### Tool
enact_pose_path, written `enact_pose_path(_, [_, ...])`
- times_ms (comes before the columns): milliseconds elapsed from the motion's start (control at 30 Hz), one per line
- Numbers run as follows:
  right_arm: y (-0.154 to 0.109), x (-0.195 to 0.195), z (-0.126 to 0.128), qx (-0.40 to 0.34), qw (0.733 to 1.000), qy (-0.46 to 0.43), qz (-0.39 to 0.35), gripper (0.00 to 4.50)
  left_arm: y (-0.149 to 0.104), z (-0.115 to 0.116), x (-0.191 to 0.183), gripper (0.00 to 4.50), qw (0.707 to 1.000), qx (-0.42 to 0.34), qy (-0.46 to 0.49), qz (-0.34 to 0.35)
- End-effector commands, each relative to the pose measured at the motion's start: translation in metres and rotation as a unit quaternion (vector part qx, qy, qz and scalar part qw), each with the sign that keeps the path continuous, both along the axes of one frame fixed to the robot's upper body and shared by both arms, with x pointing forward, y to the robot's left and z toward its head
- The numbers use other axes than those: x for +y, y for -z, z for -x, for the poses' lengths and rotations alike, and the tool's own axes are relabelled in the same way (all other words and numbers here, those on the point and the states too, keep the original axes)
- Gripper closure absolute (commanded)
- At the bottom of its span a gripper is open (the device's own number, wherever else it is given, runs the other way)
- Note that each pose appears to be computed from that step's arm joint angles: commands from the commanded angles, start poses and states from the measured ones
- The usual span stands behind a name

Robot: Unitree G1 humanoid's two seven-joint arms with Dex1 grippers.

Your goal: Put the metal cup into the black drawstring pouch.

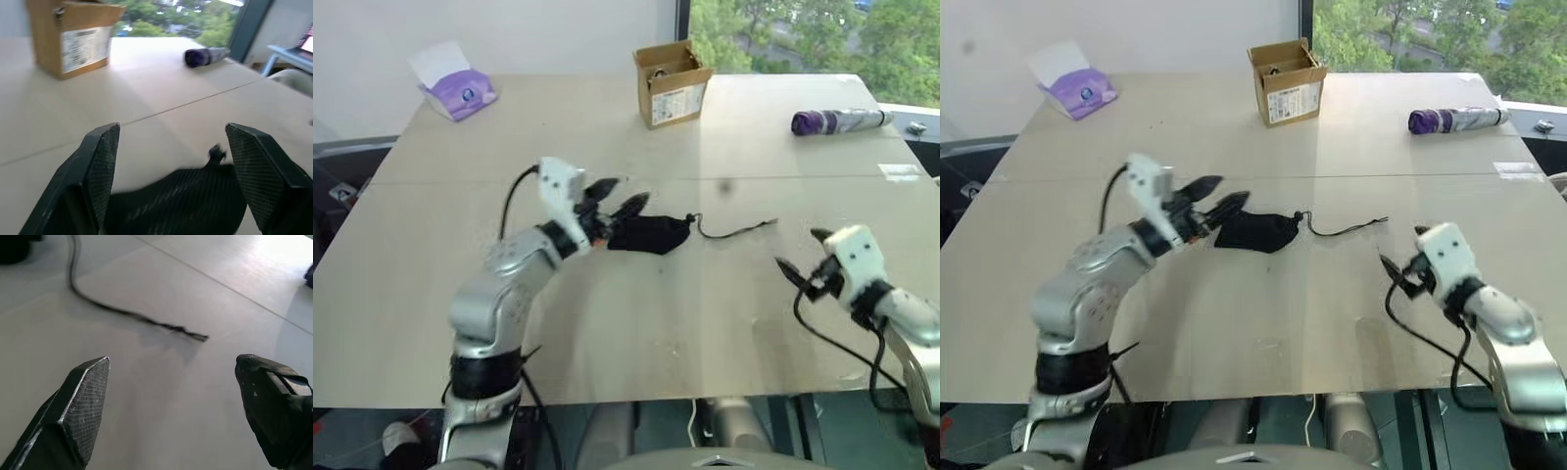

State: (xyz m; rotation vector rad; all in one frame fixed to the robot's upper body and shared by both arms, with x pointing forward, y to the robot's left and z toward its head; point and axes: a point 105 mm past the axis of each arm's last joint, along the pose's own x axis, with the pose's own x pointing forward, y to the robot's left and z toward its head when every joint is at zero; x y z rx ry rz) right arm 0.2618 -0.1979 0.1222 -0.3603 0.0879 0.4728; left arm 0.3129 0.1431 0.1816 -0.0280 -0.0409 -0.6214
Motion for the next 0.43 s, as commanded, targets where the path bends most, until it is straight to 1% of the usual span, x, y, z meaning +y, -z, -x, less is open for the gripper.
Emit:
enact_pose_path(33, [-0.017,-0.006,0.022,-0.055,0.998,0.010,-0.020,0.20,0.011,0.028,0.029,0.88,0.999,-0.014,-0.041,-0.011])
enact_pose_path(67, [-0.014,-0.010,0.027,-0.055,0.998,0.023,-0.025,0.20,0.021,0.038,0.039,0.88,0.998,-0.002,-0.055,-0.016])
enact_pose_path(133, [-0.009,-0.016,0.035,-0.054,0.997,0.045,-0.031,0.20,0.035,0.052,0.050,0.88,0.997,0.013,-0.072,-0.022])
enact_pose_path(233, [-0.002,-0.019,0.049,-0.050,0.997,0.058,-0.025,0.20,0.045,0.067,0.067,0.88,0.994,0.028,-0.107,-0.021])
enact_pose_path(333, [0.003,-0.021,0.057,-0.044,0.997,0.060,-0.017,0.20,0.048,0.075,0.075,0.88,0.992,0.033,-0.125,-0.016])
enact_pose_path(433, [0.003,-0.024,0.055,-0.045,0.997,0.057,-0.017,0.20,0.047,0.077,0.075,0.88,0.992,0.034,-0.124,-0.004])
